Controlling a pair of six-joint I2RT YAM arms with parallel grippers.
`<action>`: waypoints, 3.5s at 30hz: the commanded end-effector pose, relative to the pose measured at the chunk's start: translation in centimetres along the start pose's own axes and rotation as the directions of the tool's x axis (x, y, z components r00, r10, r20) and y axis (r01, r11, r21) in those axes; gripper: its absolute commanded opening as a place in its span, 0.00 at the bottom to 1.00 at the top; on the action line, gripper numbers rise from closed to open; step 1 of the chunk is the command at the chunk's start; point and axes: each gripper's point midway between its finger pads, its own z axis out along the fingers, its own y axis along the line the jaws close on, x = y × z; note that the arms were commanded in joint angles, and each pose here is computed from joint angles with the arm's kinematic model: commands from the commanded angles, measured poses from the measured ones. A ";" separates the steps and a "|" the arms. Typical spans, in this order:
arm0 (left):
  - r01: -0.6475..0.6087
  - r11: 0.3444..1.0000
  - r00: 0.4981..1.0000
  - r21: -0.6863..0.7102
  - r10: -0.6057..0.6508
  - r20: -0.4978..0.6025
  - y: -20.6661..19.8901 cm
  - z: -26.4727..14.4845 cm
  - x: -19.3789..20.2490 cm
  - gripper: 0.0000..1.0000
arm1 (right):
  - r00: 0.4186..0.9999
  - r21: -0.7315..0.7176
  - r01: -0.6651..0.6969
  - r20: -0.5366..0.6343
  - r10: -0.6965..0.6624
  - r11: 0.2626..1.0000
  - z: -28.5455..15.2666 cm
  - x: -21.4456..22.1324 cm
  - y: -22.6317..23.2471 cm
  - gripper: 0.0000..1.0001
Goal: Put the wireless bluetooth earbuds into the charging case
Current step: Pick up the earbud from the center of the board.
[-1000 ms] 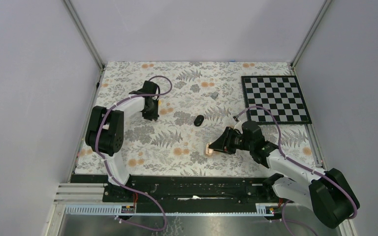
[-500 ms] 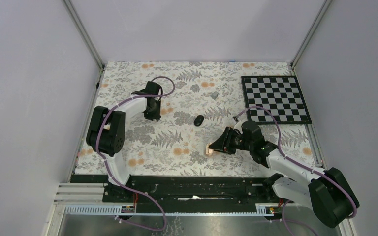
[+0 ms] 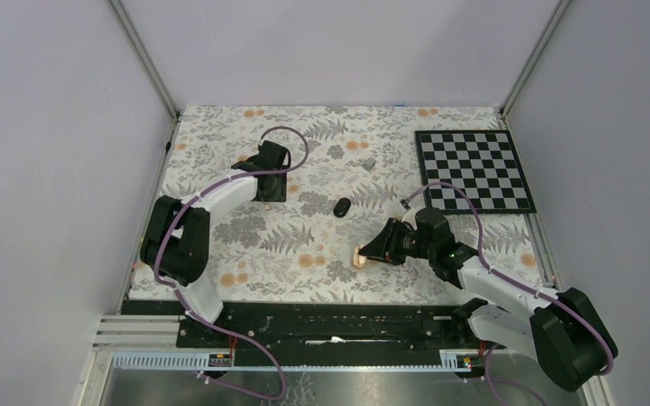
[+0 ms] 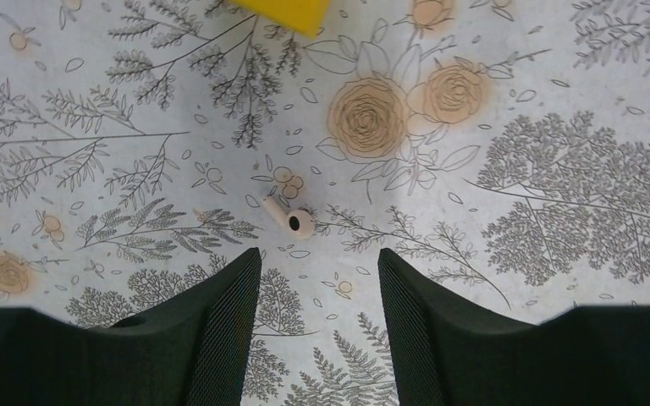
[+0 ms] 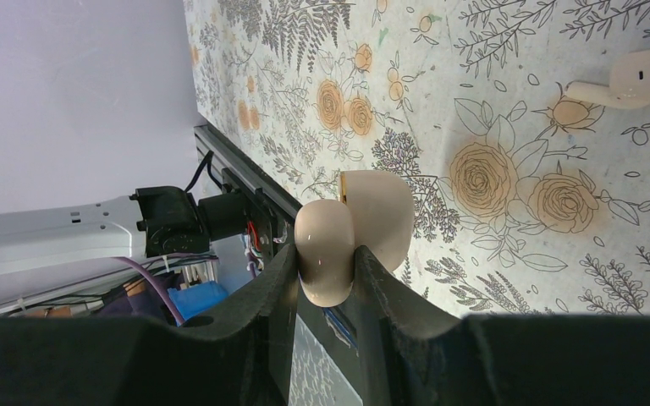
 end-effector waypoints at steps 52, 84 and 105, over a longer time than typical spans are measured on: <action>0.424 0.893 0.895 0.152 -0.387 -0.223 -3.6 -3.6 8.0 0.11 | 0.999 -0.034 0.032 0.009 -0.032 0.999 0.4 -1.0 1.2 0.00; 0.404 0.913 0.908 0.064 -0.392 -0.146 -4.5 -4.7 9.2 0.47 | 0.999 -0.046 0.039 0.010 -0.038 0.998 -0.1 -0.7 1.4 0.00; 0.453 0.891 0.881 0.034 -0.442 -0.166 -5.4 -2.2 9.5 0.39 | 1.000 -0.032 0.031 0.002 -0.030 0.999 0.2 -0.7 1.1 0.00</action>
